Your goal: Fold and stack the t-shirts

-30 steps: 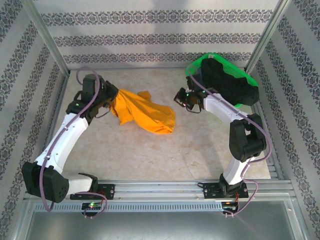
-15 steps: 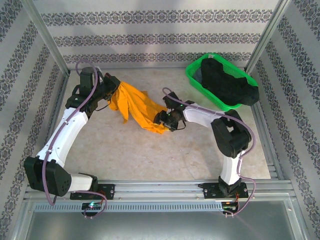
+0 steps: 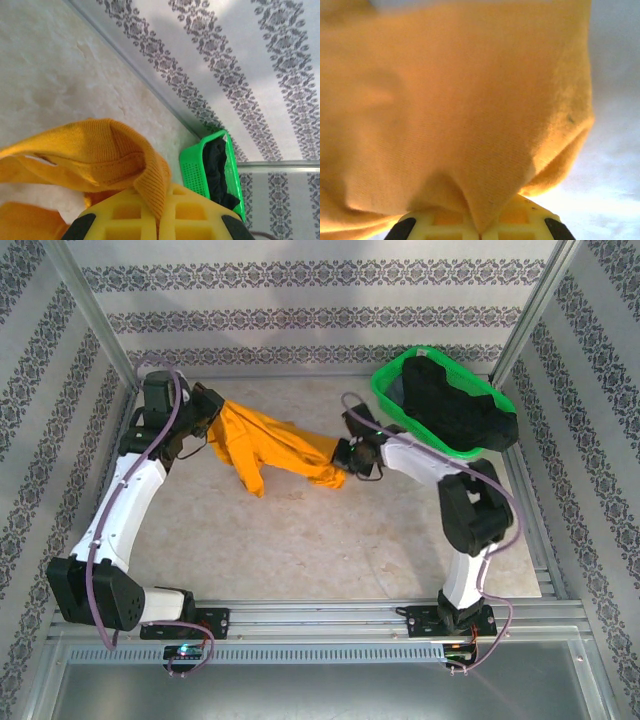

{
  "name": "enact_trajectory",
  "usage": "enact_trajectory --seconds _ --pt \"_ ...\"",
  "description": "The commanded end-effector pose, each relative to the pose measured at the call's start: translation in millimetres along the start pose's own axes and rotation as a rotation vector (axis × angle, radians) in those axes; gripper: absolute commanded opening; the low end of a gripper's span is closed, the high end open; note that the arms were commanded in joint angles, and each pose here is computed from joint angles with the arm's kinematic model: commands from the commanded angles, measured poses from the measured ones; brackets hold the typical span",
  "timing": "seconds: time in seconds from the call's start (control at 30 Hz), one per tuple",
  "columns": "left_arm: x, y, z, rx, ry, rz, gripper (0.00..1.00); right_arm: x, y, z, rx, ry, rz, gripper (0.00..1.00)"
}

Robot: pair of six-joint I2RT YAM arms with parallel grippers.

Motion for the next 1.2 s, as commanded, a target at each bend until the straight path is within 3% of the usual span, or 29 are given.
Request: enact_trajectory --seconds 0.0,0.13,0.3,0.5,0.63,0.77,0.8,0.9,1.0,1.07,1.17 --pt "-26.4 19.7 20.8 -0.054 -0.043 -0.091 0.00 18.1 86.7 53.3 -0.231 0.156 0.016 0.00" --pt "-43.2 31.8 33.1 -0.097 -0.050 -0.159 0.00 29.5 137.6 70.3 -0.300 0.242 0.045 0.00" --pt "-60.1 65.3 33.8 -0.174 -0.095 -0.264 0.00 36.5 193.3 58.5 -0.402 0.301 0.108 0.00" --pt "-33.1 99.7 26.7 -0.325 -0.082 -0.318 0.00 23.2 226.3 27.0 -0.538 0.318 0.140 0.00" --pt "5.1 65.4 19.7 -0.251 -0.066 -0.171 0.00 11.6 192.8 27.6 -0.445 0.302 0.125 0.02" --pt "67.6 2.1 14.7 -0.144 -0.003 0.076 0.11 -1.2 107.4 33.1 -0.191 0.222 0.109 0.23" --pt "80.8 -13.4 14.5 -0.104 0.010 0.123 0.15 -4.7 87.8 33.7 -0.126 0.202 0.107 0.31" --pt "107.2 -46.7 7.1 0.030 0.023 0.230 0.46 -21.4 48.5 30.3 0.009 0.133 0.025 0.45" --pt "127.5 -32.4 -4.1 0.009 0.045 0.346 0.58 -29.9 52.5 22.9 -0.021 0.110 -0.020 0.55" --pt "143.9 -13.8 -11.1 -0.033 0.054 0.395 0.59 -33.1 59.3 13.8 -0.030 0.105 -0.032 0.57" --pt "163.1 0.9 -24.8 -0.002 0.032 0.420 0.58 -36.0 61.2 -4.8 0.000 0.114 -0.032 0.57"
Point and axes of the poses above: each hand's point on the last joint's axis, 136 mm out from that joint toward the fingers, its own y axis back along the fingers, its own x axis along the line the jaws close on, z = x × y, the point moved 7 cm from there along y, back along the fingers, and after that the axes turned 14 degrees about y, right-handed, at the moved point
